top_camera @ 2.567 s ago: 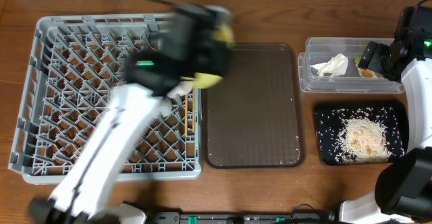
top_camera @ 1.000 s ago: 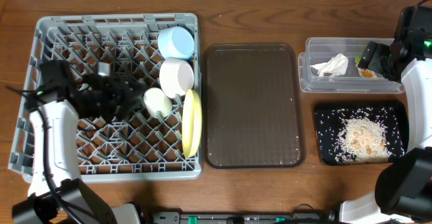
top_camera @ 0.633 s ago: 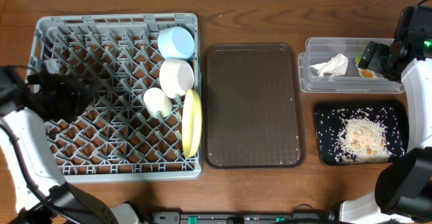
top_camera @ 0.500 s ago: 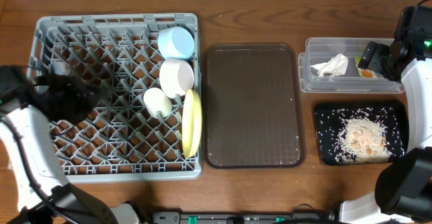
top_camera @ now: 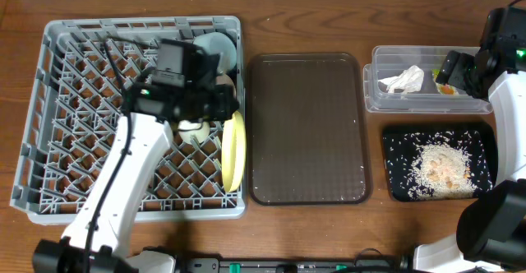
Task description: Sort waste into correct bins and load items into the dishwasher rack
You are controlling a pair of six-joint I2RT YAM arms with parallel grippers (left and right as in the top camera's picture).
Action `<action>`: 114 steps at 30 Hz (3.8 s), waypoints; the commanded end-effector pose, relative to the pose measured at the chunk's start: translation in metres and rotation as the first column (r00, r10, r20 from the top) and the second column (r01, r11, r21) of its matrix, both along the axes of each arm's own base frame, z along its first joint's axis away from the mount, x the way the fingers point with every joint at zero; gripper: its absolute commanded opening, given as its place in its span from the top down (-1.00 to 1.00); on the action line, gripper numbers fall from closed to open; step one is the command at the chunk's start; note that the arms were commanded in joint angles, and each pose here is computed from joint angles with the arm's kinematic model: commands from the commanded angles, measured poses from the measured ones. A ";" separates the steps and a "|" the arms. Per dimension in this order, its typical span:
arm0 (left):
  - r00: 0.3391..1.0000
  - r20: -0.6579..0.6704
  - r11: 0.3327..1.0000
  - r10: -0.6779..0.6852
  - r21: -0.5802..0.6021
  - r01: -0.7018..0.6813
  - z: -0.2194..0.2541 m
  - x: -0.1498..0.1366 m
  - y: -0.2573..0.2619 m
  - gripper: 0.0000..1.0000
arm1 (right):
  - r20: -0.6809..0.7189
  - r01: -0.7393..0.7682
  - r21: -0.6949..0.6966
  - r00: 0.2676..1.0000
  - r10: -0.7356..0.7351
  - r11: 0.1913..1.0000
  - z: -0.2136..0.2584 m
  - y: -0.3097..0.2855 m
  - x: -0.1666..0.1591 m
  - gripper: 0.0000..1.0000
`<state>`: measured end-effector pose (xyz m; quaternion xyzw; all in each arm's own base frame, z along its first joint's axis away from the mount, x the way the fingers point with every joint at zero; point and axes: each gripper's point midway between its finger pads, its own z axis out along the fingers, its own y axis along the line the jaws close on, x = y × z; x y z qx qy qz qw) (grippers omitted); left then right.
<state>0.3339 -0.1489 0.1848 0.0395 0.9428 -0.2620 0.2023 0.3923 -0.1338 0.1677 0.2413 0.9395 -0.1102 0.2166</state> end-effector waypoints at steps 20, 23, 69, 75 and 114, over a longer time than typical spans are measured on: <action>0.988 -0.148 0.876 -0.037 0.472 0.103 -0.043 -0.050 0.013 0.84 | 0.029 0.003 -0.025 1.000 -0.002 1.000 0.014 -0.005 0.000 -0.98; 0.992 -0.129 0.854 0.019 0.517 0.051 -0.043 -0.042 0.033 0.77 | 0.028 0.003 -0.025 1.000 -0.002 1.000 0.014 -0.005 0.000 -0.98; 0.632 0.410 0.595 0.658 0.232 -0.770 0.099 0.036 0.250 -0.82 | 0.028 0.003 -0.025 1.000 -0.002 1.000 0.014 -0.005 0.000 -0.98; 0.632 0.410 0.595 0.658 0.232 -0.770 0.099 0.036 0.250 -0.92 | 0.029 0.003 -0.025 1.000 -0.002 1.000 0.014 -0.005 0.000 -0.98; 0.632 0.410 0.595 0.658 0.232 -0.770 0.099 0.036 0.250 -0.95 | 0.898 -0.101 -0.236 0.357 0.257 0.966 0.188 0.094 -0.144 -0.98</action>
